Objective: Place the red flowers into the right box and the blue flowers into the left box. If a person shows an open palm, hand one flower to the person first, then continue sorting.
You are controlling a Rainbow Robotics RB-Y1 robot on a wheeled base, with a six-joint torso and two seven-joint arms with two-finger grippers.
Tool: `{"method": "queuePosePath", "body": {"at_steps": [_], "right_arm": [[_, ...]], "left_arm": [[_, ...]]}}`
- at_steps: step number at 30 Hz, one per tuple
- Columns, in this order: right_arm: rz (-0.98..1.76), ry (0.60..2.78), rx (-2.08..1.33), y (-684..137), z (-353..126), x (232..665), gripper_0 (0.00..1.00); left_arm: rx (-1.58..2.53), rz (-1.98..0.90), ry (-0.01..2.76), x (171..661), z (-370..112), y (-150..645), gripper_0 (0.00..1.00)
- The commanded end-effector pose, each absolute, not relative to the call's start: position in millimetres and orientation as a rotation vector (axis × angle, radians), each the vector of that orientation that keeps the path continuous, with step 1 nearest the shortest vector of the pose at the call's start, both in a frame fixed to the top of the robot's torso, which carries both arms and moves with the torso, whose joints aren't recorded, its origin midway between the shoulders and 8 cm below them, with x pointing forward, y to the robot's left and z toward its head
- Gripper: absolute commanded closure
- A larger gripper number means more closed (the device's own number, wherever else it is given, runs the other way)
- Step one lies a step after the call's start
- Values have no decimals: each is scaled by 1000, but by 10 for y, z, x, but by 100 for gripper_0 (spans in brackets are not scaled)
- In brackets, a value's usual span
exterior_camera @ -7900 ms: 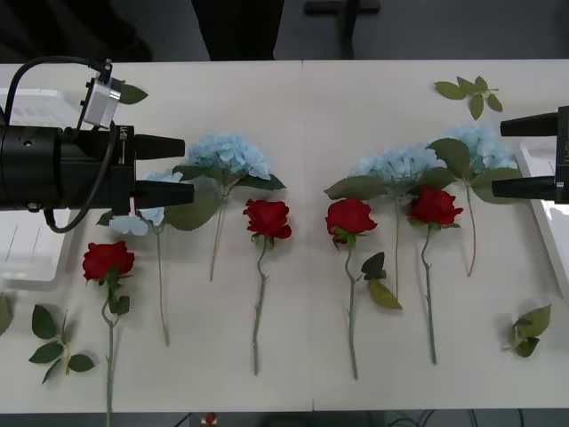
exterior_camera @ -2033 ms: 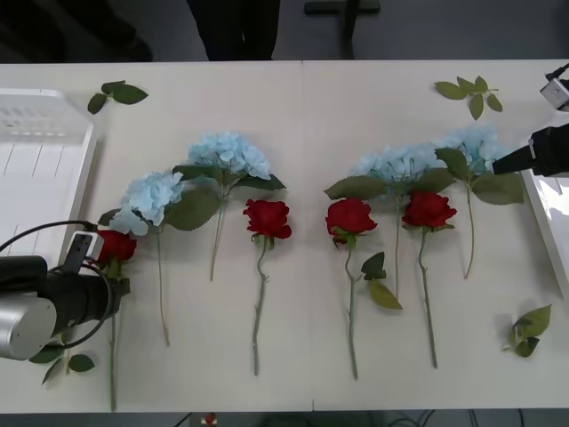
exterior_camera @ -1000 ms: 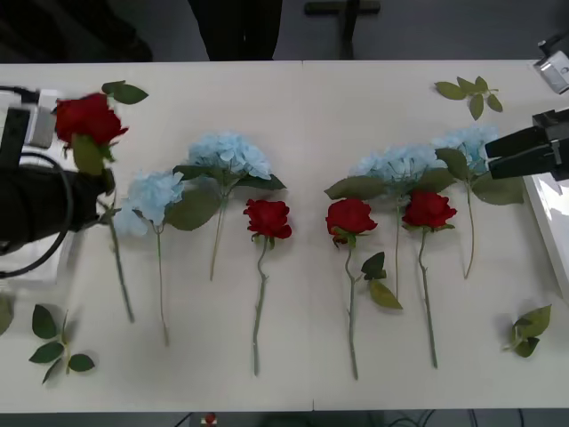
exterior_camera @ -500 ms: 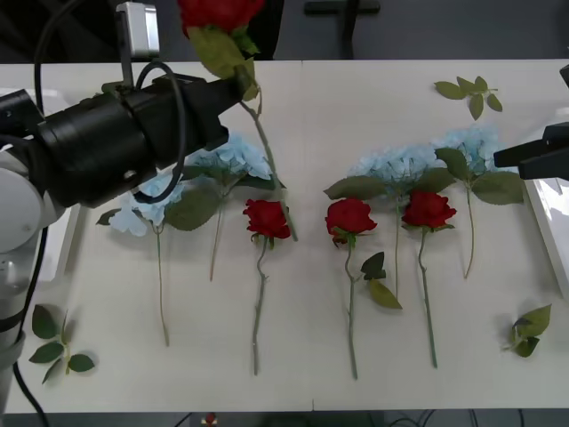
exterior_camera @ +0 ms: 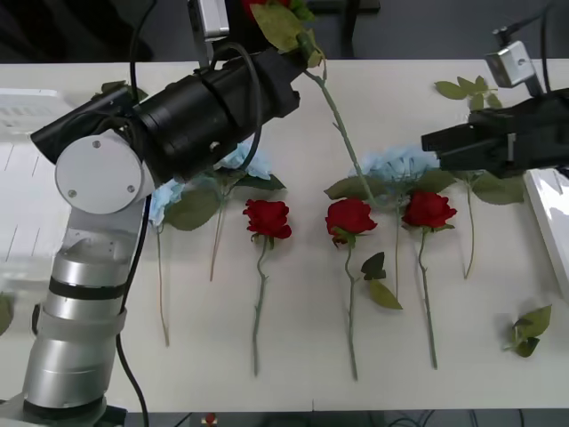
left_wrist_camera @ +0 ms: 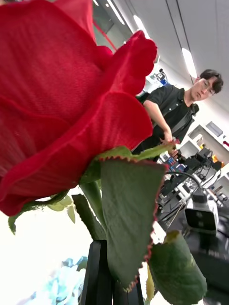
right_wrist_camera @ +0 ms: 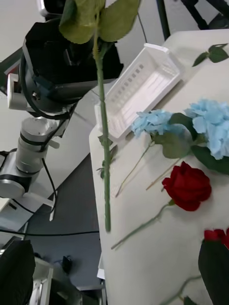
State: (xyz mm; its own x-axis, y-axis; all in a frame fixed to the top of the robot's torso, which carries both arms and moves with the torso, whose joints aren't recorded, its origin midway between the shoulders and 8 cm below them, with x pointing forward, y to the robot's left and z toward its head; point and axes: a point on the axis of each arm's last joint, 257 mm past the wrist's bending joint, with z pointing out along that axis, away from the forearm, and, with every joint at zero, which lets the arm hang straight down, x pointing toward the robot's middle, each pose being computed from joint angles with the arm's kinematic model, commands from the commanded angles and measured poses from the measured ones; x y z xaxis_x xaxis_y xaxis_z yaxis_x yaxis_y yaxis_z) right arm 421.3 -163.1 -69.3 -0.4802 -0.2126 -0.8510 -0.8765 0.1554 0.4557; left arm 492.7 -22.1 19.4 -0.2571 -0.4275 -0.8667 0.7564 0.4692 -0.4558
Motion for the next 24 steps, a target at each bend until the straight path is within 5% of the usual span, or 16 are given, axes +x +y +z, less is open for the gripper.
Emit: {"method": "queuePosePath", "body": {"at_steps": [1,13,21,24], "right_arm": [[1375,1789,-1056,-1334,-593,4199,0],[1419,1768,-1061,-771,-643,4197,2],[1420,1767,-1082,-598,-662,4190,23],[1425,1767,-1080,-561,-649,4192,82]], "left_arm": [[317,-1152,1389,4934,394,-236,100],[330,-1173,1405,4893,340,-341,100],[326,-1178,1407,4893,340,-341,100],[325,-1179,1408,4893,340,-341,100]]}}
